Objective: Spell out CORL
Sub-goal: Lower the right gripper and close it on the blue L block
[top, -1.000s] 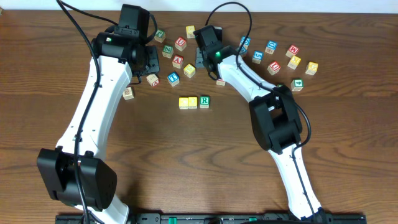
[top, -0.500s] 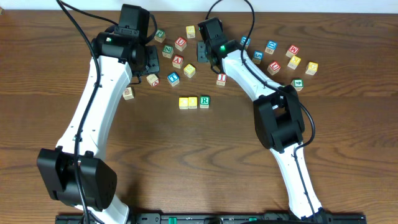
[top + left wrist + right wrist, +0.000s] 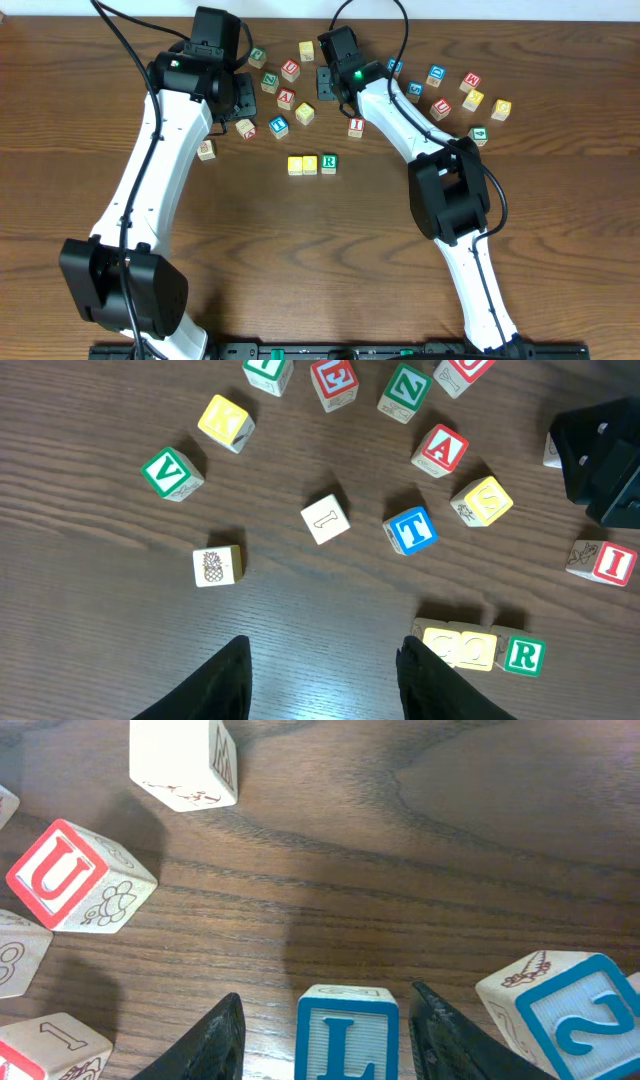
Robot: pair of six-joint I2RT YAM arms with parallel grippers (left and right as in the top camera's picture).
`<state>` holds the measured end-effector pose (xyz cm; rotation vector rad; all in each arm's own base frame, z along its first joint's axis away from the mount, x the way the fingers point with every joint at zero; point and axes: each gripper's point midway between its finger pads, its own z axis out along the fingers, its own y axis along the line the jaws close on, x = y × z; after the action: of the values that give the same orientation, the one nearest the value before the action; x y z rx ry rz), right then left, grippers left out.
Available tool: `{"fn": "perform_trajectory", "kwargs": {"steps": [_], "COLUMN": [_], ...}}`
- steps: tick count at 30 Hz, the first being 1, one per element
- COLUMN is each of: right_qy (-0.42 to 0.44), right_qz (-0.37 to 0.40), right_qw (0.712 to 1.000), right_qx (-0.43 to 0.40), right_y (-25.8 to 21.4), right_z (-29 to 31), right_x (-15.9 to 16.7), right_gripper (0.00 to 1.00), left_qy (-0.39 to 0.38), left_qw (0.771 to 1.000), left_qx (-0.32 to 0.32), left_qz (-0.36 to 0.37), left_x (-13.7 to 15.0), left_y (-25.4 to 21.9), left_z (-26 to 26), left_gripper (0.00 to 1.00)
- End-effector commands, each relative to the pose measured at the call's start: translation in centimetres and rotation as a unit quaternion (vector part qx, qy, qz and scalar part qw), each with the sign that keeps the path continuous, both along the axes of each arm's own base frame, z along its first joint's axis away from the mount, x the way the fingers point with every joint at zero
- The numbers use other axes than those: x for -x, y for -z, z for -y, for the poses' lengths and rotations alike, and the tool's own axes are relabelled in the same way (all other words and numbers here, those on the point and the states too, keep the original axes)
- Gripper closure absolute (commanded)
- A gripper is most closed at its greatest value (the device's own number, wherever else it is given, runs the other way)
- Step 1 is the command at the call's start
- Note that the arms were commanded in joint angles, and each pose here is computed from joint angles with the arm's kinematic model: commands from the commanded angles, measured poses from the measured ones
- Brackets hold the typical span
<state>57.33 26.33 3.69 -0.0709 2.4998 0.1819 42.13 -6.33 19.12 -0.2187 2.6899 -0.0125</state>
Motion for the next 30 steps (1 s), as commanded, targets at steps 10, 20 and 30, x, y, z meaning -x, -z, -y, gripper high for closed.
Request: {"fn": "perform_trajectory", "kwargs": {"steps": [10, 20, 30], "right_qy": [0.011, 0.016, 0.021], "right_qz": [0.015, 0.012, -0.005], "right_qw": [1.0, 1.0, 1.0], "right_qx": [0.005, 0.002, 0.006], "right_y": [-1.2, -0.6, 1.4], "right_z": [0.4, 0.4, 0.5], "right_x": [-0.5, -0.6, -0.2], "right_gripper": [0.49, 0.5, 0.55], "left_qy": [0.001, 0.001, 0.001], "left_qw": [1.0, 1.0, 1.0], "left_qx": [-0.003, -0.003, -0.003], "left_qz": [0.026, 0.026, 0.026], "left_x": [-0.2, -0.2, -0.2], "left_y": [-2.0, -2.0, -2.0], "left_z": [-0.2, -0.2, -0.2], "left_gripper": [0.54, 0.54, 0.54]}}
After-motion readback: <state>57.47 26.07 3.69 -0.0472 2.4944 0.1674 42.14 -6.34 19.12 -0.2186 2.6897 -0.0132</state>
